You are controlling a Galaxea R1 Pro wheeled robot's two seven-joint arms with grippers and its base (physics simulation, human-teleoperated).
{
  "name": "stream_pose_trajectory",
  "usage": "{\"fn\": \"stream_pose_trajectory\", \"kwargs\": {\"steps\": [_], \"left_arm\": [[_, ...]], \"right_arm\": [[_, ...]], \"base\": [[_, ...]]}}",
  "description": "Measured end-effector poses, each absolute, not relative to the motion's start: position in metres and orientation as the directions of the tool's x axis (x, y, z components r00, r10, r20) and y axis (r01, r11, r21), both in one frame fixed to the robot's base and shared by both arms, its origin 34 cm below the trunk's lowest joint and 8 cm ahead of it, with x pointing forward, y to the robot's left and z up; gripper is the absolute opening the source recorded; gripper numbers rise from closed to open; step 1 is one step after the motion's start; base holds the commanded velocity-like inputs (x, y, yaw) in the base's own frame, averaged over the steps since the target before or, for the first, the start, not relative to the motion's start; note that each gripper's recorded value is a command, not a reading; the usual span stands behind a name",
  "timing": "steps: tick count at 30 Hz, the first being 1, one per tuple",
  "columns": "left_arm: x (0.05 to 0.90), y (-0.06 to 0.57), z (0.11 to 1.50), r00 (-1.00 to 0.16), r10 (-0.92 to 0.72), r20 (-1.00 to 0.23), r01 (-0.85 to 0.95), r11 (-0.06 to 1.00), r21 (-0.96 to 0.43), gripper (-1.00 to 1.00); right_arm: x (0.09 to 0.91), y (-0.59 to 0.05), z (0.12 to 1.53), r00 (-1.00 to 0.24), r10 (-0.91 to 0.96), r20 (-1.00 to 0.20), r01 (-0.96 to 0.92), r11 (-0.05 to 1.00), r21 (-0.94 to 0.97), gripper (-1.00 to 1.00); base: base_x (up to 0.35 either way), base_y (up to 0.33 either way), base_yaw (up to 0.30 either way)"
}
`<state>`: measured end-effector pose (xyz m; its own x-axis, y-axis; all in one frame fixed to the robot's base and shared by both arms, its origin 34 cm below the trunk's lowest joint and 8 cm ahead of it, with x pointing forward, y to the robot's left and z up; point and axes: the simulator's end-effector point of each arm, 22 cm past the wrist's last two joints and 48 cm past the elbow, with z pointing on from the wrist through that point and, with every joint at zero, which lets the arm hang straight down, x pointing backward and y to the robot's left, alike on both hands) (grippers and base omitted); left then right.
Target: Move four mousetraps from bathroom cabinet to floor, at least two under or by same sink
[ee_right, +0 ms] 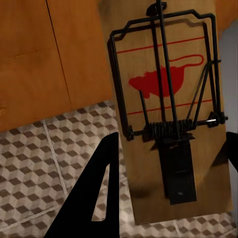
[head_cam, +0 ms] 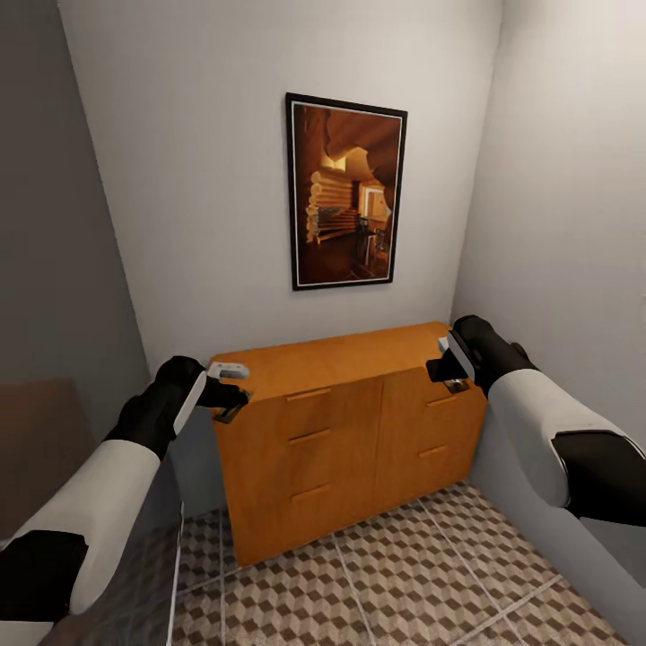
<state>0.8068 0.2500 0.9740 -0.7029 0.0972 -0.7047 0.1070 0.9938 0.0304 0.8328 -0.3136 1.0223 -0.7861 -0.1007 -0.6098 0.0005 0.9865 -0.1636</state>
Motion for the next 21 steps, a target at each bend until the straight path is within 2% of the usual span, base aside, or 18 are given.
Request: {"fn": "stream_pose_trajectory", "kwargs": {"steps": [21], "left_arm": [[0.805,0.25,0.967,-0.712,0.094,-0.696,0.107,0.994,0.025,-1.0]], "right_arm": [[0.824,-0.314,0.997,-0.812,-0.095,-0.575,-0.005,0.988,-0.156,-1.0]], "base": [[-0.346,0.0,0.0]]}}
